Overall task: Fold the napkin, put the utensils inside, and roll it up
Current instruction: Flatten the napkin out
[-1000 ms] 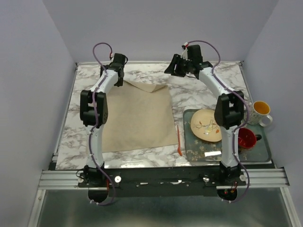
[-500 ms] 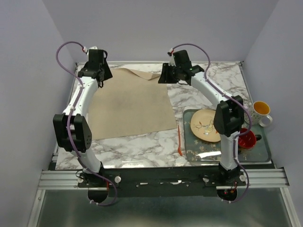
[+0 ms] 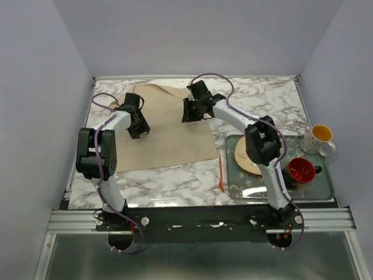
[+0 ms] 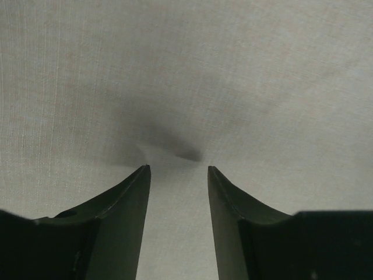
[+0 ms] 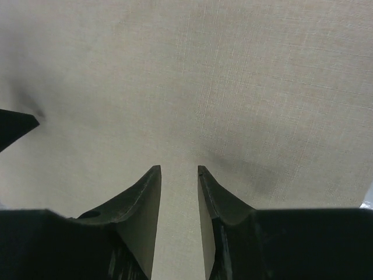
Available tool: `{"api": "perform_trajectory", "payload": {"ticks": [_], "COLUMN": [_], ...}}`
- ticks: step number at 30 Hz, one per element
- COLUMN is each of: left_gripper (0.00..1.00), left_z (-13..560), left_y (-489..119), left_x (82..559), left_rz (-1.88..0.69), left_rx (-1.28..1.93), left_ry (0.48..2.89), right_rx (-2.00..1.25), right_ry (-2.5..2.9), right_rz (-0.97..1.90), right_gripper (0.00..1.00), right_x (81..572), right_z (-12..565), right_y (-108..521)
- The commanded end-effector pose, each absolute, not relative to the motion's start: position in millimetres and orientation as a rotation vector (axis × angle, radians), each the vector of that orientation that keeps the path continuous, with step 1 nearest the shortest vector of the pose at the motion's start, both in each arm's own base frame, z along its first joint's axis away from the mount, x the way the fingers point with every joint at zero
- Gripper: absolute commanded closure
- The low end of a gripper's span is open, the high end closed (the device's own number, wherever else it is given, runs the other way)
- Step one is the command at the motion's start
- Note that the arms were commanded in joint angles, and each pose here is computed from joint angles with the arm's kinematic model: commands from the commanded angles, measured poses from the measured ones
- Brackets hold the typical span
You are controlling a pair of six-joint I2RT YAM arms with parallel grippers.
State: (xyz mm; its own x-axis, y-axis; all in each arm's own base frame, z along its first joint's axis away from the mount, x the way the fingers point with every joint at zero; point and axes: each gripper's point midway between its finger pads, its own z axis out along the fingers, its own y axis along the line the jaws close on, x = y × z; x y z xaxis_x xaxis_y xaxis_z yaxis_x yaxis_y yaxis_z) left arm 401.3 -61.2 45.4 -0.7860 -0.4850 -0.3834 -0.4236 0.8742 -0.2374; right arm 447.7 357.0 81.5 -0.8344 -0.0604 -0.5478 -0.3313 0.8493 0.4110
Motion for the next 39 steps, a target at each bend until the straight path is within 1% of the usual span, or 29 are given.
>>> {"api": "perform_trajectory", "payload": {"ticks": [1,2,4,6,9,10,13,15,16,17,19,21,22,23,24,26,28,29,30,33,34,35,36,38,39], "left_gripper": [0.37,0.35,0.28,0.27,0.22,0.17,0.16,0.16,0.16,0.16,0.14,0.13,0.13,0.13,0.13,0.14,0.15,0.18,0.18,0.21,0.25,0.28,0.28,0.28,0.28], "left_z": [35,32,29,28,33,34,35,33,34,41,54,78,88,107,119,142,158,167,173,170,166,156,150,138,132], "left_y": [-43,-41,-38,-40,-38,-39,-44,-44,-47,-49,-47,-45,-45,-45,-45,-43,-43,-45,-50,-59,-61,-66,-71,-100,-108], "left_x": [377,368,355,339,317,312,287,265,259,249,245,247,252,263,272,302,329,350,361,395,401,411,413,415,414], "left_rz": [-0.066,-0.049,-0.03,-0.07,-0.089,-0.103,-0.166,-0.193,-0.23,-0.278,-0.302,-0.35,-0.368,-0.394,-0.405,-0.41,-0.407,-0.405,-0.433,-0.47,-0.474,-0.475,-0.489,-0.565,-0.556], "left_rx": [-0.816,-0.835,-0.911,-0.99,-1.07,-1.111,-1.199,-1.255,-1.278,-1.296,-1.267,-1.192,-1.163,-1.116,-1.055,-0.977,-0.896,-0.868,-0.835,-0.769,-0.766,-0.758,-0.764,-0.718,-0.704], "left_ry": [2.599,2.605,2.609,2.62,2.594,2.578,2.575,2.573,2.562,2.525,2.475,2.391,2.36,2.314,2.295,2.242,2.219,2.219,2.216,2.234,2.254,2.285,2.305,2.36,2.379], "right_rx": [-0.406,-0.419,-0.43,-0.458,-0.508,-0.52,-0.569,-0.597,-0.614,-0.61,-0.697,-0.692,-0.667,-0.648,-0.636,-0.594,-0.502,-0.464,-0.401,-0.3,-0.278,-0.268,-0.262,-0.264,-0.246], "right_ry": [2.643,2.666,2.675,2.703,2.747,2.755,2.796,2.788,2.822,2.805,2.798,2.766,2.739,2.657,2.595,2.49,2.467,2.475,2.472,2.501,2.508,2.521,2.533,2.541,2.55], "right_rz": [0.381,0.355,0.344,0.356,0.358,0.356,0.352,0.385,0.381,0.419,0.492,0.562,0.566,0.585,0.533,0.52,0.503,0.475,0.447,0.408,0.396,0.397,0.404,0.391,0.383], "right_gripper": [0.57,0.54,0.51,0.46,0.43,0.41,0.41,0.41,0.41,0.41,0.41,0.34,0.34,0.27,0.24,0.19,0.18,0.18,0.18,0.18,0.18,0.22,0.24,0.27,0.28], "right_x": [419,411,403,389,368,361,326,303,278,268,226,216,223,239,260,296,333,344,366,393,399,401,403,399,397], "right_z": [43,37,32,25,13,11,1,1,-3,1,6,19,30,56,68,100,110,110,110,97,93,89,85,79,77], "right_y": [343,336,331,327,321,320,313,319,308,313,320,330,331,341,337,343,331,324,309,281,274,271,267,263,260]}}
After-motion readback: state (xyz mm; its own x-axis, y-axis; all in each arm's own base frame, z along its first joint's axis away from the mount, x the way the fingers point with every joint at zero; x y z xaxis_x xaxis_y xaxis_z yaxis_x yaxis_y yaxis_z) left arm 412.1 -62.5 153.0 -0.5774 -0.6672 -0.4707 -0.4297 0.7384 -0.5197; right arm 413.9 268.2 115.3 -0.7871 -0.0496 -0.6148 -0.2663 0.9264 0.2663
